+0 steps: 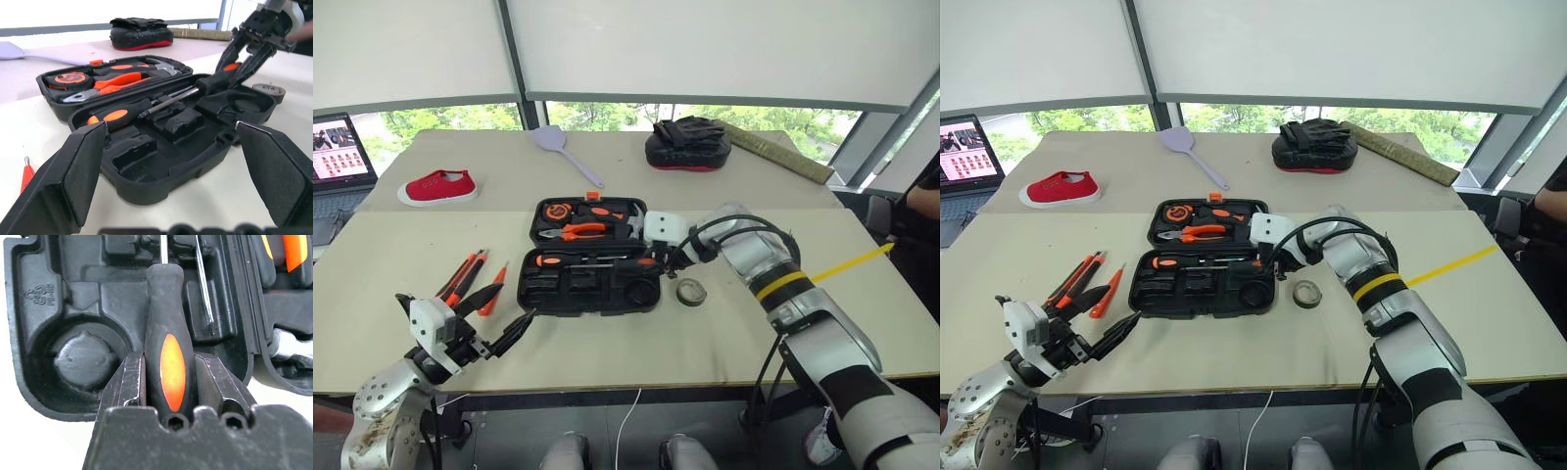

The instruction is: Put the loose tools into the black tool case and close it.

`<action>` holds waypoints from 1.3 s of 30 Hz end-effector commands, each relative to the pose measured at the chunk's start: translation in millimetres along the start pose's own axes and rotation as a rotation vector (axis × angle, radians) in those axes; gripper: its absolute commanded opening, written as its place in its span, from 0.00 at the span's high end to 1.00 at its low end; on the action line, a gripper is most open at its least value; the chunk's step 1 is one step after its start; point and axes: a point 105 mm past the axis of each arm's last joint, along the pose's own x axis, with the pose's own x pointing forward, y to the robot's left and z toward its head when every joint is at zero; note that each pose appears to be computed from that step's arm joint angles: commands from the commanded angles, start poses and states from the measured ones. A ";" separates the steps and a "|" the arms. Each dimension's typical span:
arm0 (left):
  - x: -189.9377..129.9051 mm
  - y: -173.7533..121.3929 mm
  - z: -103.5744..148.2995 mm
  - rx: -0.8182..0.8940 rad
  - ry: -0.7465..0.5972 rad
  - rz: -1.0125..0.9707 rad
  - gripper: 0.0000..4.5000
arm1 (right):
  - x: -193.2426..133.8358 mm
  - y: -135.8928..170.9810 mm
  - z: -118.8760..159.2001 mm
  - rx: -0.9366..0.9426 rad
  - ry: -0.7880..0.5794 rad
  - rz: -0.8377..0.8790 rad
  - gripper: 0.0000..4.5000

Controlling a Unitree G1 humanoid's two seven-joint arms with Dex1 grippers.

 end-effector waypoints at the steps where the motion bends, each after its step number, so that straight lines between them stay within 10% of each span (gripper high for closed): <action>1: 1.7 -5.7 6.2 0.032 -0.019 -0.027 0.00 | 0.7 -5.9 12.5 -0.067 -0.004 -0.011 0.77; 15: -1.6 -11.7 -0.2 0.033 0.007 -0.034 0.00 | 13.9 -6.7 8.1 -0.048 0.012 0.018 0.77; 23: -7.7 -10.7 -2.5 0.037 0.015 -0.022 0.00 | -8.3 -20.5 33.9 -0.157 -0.131 -0.031 0.15; 27: -10.2 -7.2 -2.0 0.042 0.015 -0.006 0.00 | -41.3 -17.3 66.9 -0.141 -0.400 0.050 0.15; 39: -8.0 15.3 -3.8 0.047 0.027 0.113 0.00 | 22.5 -1.5 27.3 0.130 -0.437 -0.081 0.99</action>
